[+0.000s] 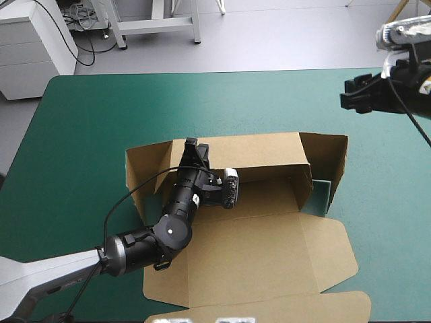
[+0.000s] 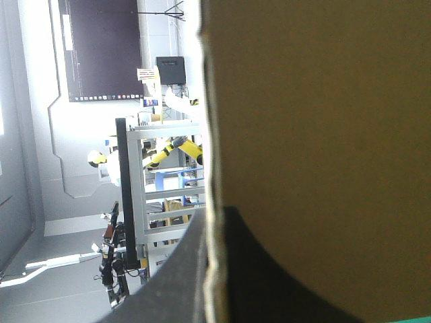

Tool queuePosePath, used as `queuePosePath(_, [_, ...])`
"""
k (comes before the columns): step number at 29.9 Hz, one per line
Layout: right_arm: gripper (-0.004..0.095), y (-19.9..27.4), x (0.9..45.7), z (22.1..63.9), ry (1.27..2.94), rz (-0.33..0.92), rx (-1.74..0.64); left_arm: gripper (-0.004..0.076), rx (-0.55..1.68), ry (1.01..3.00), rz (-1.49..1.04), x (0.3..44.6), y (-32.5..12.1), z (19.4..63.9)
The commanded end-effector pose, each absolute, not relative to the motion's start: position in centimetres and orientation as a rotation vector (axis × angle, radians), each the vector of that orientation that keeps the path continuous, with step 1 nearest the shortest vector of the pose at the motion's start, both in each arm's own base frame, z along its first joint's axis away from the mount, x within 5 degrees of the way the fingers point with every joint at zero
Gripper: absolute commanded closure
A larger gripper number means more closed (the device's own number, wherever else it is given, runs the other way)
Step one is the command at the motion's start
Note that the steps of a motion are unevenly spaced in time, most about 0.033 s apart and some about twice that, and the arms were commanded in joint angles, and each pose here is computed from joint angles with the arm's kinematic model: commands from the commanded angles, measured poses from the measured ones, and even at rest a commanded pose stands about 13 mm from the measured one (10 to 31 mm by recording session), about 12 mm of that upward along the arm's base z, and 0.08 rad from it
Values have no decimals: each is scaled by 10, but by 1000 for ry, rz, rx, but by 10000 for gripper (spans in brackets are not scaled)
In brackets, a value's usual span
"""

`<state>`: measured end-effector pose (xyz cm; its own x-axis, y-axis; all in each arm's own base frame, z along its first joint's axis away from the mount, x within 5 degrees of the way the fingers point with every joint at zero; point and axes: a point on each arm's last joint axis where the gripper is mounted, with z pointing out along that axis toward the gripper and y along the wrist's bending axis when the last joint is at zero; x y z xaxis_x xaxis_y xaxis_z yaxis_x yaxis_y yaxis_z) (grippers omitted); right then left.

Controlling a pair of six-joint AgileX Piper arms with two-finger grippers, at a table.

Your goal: Fold the box

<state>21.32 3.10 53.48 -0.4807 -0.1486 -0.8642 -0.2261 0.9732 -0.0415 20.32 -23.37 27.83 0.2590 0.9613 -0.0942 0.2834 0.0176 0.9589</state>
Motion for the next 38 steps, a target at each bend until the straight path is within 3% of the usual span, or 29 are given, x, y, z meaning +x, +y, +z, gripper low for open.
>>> queuePosePath(1, [252, 32, 241, 545, 2041, 86, -258, 734, 1452, 1205, 780, 206, -231, 291])
queuePosePath(6, [252, 36, 297, 526, 2109, 89, -257, 734, 1472, 1202, 749, 208, -231, 289])
queuePosePath(10, [252, 33, 342, 496, 2198, 164, -227, 734, 1483, 1195, 735, 208, -232, 289])
queuePosePath(14, [256, 22, 374, 465, 2279, 243, -176, 734, 1480, 1198, 735, 208, -232, 289])
queuePosePath(18, [259, 17, 395, 440, 2345, 233, -157, 734, 1479, 1201, 733, 208, -232, 289])
queuePosePath(28, [260, 16, 403, 397, 2493, 246, -147, 734, 1473, 1204, 743, 208, -231, 289])
queuePosePath(38, [260, 15, 376, 371, 2613, 227, -171, 734, 1460, 1217, 745, 209, -230, 289])
